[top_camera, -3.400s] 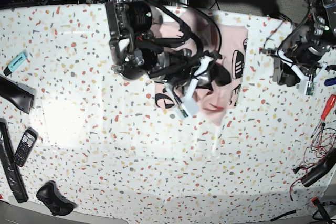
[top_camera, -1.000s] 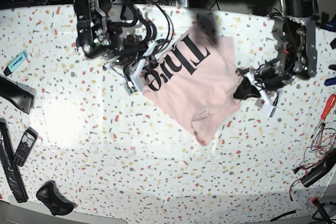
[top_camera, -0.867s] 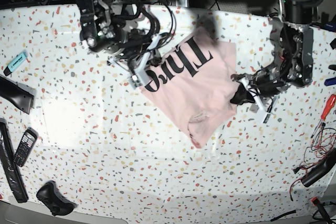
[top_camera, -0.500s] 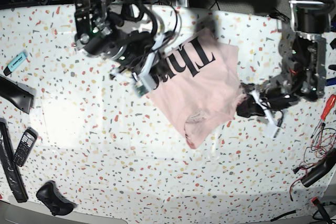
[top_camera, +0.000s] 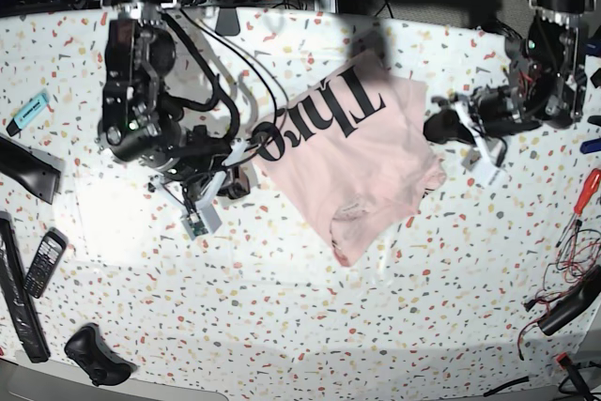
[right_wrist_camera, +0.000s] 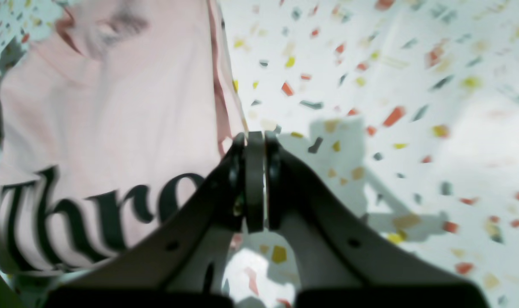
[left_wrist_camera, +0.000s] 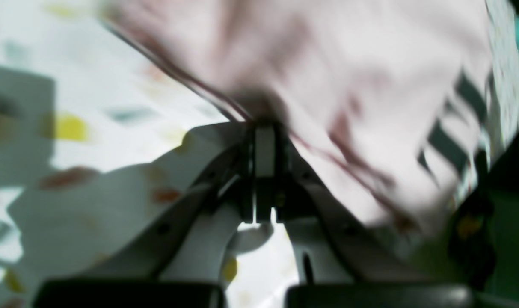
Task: Fold the T-shirt properly
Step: 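Lay the folded shirt flat with both grippers and open them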
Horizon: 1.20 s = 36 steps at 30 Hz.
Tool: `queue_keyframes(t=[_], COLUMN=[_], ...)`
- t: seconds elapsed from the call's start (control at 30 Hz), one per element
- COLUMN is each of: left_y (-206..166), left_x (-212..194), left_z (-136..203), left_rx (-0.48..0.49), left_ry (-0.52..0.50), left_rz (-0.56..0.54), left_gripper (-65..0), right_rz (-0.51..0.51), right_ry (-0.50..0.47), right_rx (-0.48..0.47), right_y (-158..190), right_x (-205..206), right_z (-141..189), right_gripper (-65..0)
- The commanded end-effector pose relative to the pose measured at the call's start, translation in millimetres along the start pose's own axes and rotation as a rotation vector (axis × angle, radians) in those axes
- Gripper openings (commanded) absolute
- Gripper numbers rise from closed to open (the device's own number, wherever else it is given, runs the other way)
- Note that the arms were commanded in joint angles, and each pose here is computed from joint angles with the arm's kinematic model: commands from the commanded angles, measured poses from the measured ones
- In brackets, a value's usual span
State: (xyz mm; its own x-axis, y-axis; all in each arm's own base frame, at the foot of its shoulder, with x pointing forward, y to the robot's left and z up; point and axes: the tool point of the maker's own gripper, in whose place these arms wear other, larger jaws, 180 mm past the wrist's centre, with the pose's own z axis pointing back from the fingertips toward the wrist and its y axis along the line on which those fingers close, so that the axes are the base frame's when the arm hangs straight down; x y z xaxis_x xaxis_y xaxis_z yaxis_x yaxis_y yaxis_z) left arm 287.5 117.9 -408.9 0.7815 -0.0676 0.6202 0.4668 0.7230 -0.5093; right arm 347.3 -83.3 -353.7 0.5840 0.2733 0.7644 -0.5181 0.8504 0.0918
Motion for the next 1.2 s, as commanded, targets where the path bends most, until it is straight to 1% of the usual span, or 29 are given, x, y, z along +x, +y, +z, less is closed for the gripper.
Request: queue_keyframes(t=[0.0, 0.1, 0.23, 0.33, 0.43, 0.5, 0.6, 0.77, 0.9, 1.07, 1.13, 1.17], left_y=[-2, -10, -18, -18, -11, -11, -11, -10, -9, -6, -7, -5], left_x=[16, 2, -3, 0, 4, 7, 15, 32, 35, 34, 36, 37], left_z=[7, 8, -3, -16, -24, -27, -27, -26, -25, -15, -4, 4], left_rx=[-0.004, -0.007, -0.011, 0.039, 0.112, 0.122, 0.123, 0.124, 0.126, 0.144, 0.162, 0.186], left_ry=[-0.052, -0.035, -0.058, -0.086, -0.104, -0.099, -0.114, -0.141, -0.147, -0.142, -0.147, -0.151], left_rz=[-0.034, -0.038, -0.027, -0.064, -0.068, -0.083, -0.094, -0.114, -0.119, -0.148, -0.176, -0.179], left_gripper=[-65.0, -65.0, -65.0, -65.0, -65.0, -65.0, -65.0, -65.0, -65.0, -65.0, -65.0, -65.0], right_rz=[0.013, -0.008, 0.010, 0.032, 0.053, 0.057, 0.064, 0.092, 0.101, 0.087, 0.071, 0.050], right_ry=[-0.042, 0.009, 0.066, 0.100, 0.146, 0.161, 0.153, 0.092, 0.072, 0.051, 0.043, 0.034], right_rx=[0.002, 0.032, 0.087, 0.134, 0.180, 0.203, 0.218, 0.226, 0.226, 0.170, 0.133, 0.123], right_y=[-5, -4, 17, 38, 60, 73, 87, 108, 114, 95, 81, 76], right_x=[17, 7, -11, -25, -44, -55, -62, -55, -53, -45, -41, -39], right_z=[-2, -18, -29, -33, -35, -33, -22, 3, 13, 21, 28, 32], right_gripper=[-65.0, -65.0, -65.0, -65.0, -65.0, -65.0, -65.0, -65.0, -65.0, -65.0, -65.0, -65.0])
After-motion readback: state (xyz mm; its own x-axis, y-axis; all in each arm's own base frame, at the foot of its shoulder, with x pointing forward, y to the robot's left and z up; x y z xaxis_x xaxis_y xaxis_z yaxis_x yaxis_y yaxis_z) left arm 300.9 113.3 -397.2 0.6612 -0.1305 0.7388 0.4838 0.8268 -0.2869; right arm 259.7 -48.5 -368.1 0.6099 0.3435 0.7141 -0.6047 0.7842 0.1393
